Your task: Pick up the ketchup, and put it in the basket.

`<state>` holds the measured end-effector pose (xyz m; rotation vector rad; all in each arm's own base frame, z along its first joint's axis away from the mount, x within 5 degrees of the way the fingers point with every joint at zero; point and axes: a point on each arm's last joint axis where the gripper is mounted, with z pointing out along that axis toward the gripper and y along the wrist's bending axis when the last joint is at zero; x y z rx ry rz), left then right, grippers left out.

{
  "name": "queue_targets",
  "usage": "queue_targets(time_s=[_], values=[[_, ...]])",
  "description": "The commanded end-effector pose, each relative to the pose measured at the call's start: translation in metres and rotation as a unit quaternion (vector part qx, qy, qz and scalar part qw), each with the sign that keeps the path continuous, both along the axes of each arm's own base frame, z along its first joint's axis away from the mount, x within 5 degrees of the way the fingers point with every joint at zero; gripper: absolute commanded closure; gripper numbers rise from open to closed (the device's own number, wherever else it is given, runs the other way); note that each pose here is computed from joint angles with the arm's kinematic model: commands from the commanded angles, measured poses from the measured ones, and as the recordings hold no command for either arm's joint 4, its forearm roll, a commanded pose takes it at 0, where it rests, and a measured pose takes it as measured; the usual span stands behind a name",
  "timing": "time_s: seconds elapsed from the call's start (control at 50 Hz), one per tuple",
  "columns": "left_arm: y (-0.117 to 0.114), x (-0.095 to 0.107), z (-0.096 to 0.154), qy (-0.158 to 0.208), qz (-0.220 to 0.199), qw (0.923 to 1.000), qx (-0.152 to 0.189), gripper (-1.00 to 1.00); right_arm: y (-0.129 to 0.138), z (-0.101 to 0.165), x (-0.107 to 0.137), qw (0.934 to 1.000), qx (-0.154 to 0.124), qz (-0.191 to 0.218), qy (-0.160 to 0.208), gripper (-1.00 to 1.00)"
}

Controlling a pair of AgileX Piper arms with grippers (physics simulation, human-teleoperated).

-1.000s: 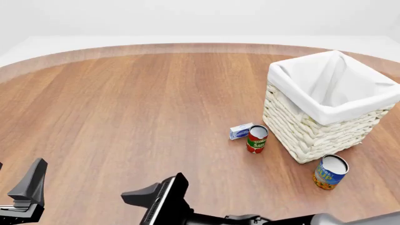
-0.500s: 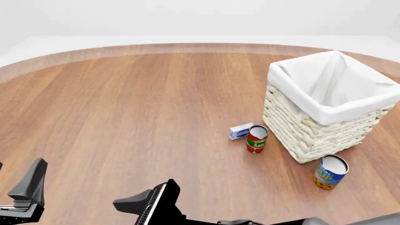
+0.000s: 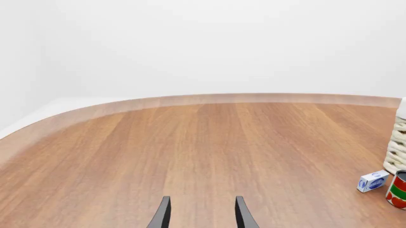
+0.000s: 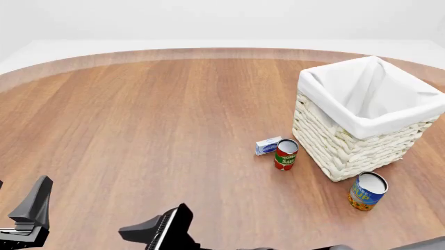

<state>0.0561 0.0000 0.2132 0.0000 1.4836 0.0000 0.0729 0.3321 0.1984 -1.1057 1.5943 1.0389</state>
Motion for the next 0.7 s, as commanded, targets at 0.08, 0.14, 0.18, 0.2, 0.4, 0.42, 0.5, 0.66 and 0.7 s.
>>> queue_targets(time_s=[0.08,0.14,0.18,0.2,0.4,0.42,0.5,0.66,0.7], values=[[0.0000,0.0000,0.0000,0.000,0.000,1.0000,0.000,-1.00,0.0035,-0.0008,-0.0015,1.0000,0.000,0.003,0.002,-1.00],[0.0000,0.0000,0.0000,0.000,0.000,1.0000,0.000,-1.00,0.0044,-0.0004,-0.0027,1.0000,0.002,0.004,0.003,-1.00],[0.0000,0.0000,0.0000,0.000,0.000,1.0000,0.000,-1.00,0.0051,-0.0004,-0.0030,1.0000,0.002,0.005,0.003,-1.00],[0.0000,0.0000,0.0000,0.000,0.000,1.0000,0.000,-1.00,0.0051,-0.0004,-0.0030,1.0000,0.002,0.005,0.003,-1.00],[0.0000,0.0000,0.0000,0.000,0.000,1.0000,0.000,-1.00,0.0071,-0.0007,-0.0042,1.0000,0.002,0.007,0.003,-1.00],[0.0000,0.0000,0.0000,0.000,0.000,1.0000,0.000,-1.00,0.0073,-0.0008,-0.0043,1.0000,0.002,0.008,0.003,-1.00],[0.0000,0.0000,0.0000,0.000,0.000,1.0000,0.000,-1.00,0.0077,-0.0002,-0.0040,1.0000,0.004,0.007,0.003,-1.00],[0.0000,0.0000,0.0000,0.000,0.000,1.0000,0.000,-1.00,0.0086,-0.0020,-0.0050,0.9999,0.004,0.009,0.004,-1.00],[0.0000,0.0000,0.0000,0.000,0.000,1.0000,0.000,-1.00,0.0088,-0.0022,-0.0049,0.9999,0.004,0.008,0.004,-1.00]])
